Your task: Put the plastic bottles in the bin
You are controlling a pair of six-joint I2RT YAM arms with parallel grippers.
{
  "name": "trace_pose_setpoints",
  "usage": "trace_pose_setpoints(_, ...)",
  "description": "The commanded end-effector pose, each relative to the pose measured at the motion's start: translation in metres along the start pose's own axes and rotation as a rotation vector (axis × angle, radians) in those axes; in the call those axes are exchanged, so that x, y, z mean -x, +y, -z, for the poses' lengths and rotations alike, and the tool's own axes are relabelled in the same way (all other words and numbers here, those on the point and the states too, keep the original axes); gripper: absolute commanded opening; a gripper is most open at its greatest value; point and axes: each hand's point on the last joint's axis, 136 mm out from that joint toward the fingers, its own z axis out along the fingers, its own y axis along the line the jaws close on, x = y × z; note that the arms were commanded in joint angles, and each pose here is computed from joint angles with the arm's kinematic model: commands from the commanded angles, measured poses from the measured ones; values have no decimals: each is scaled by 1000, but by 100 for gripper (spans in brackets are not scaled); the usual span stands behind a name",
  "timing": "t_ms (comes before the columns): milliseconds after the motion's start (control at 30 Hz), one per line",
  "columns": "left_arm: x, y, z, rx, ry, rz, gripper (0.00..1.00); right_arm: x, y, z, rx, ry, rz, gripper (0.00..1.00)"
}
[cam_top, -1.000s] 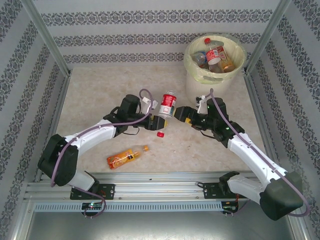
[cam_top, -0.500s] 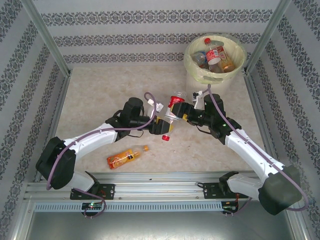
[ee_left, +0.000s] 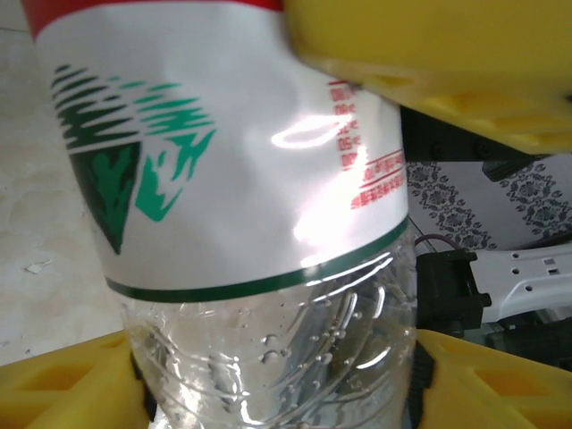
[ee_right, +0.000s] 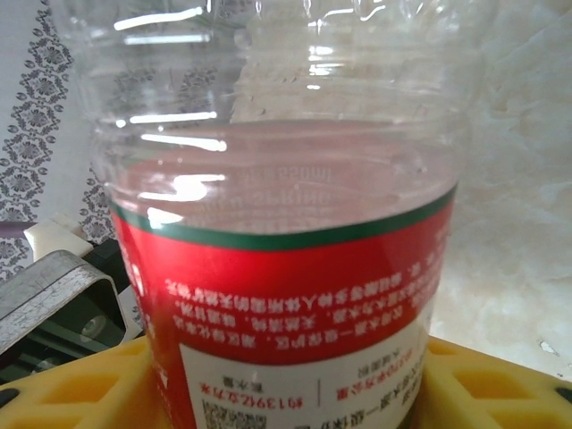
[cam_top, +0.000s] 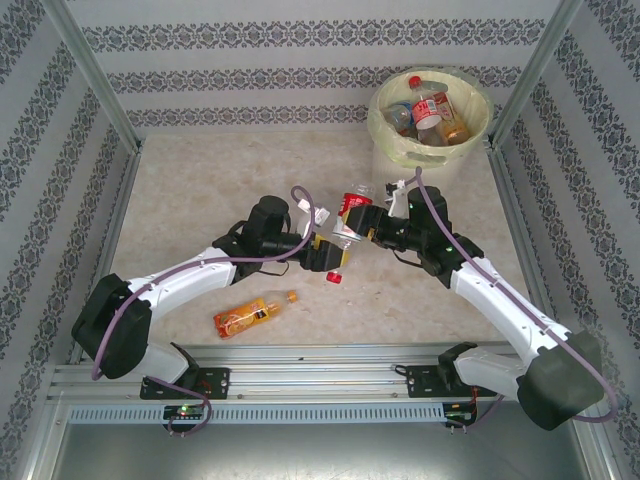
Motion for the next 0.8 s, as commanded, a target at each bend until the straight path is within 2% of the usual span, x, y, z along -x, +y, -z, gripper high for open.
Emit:
trace_pose_setpoints(0, 22, -23, 5, -35, -54, -94, 83, 9, 21, 10, 25, -35, 58, 59)
trace_pose_setpoints(133, 35, -29, 9, -30, -99, -122, 100, 12, 24, 21, -5, -48, 93, 59)
trace_pose_setpoints(300, 55, -45, 20, -47, -193, -217, 100, 21, 30, 45, -68, -85, 164, 59)
trace_pose_setpoints(533, 84, -54, 36, -3, -352, -319, 100, 39, 28, 79, -168, -161, 218, 59)
trace_pose_setpoints(767, 103, -58, 44, 34, -433, -393, 100, 68, 26, 123, -396, -251, 361, 59)
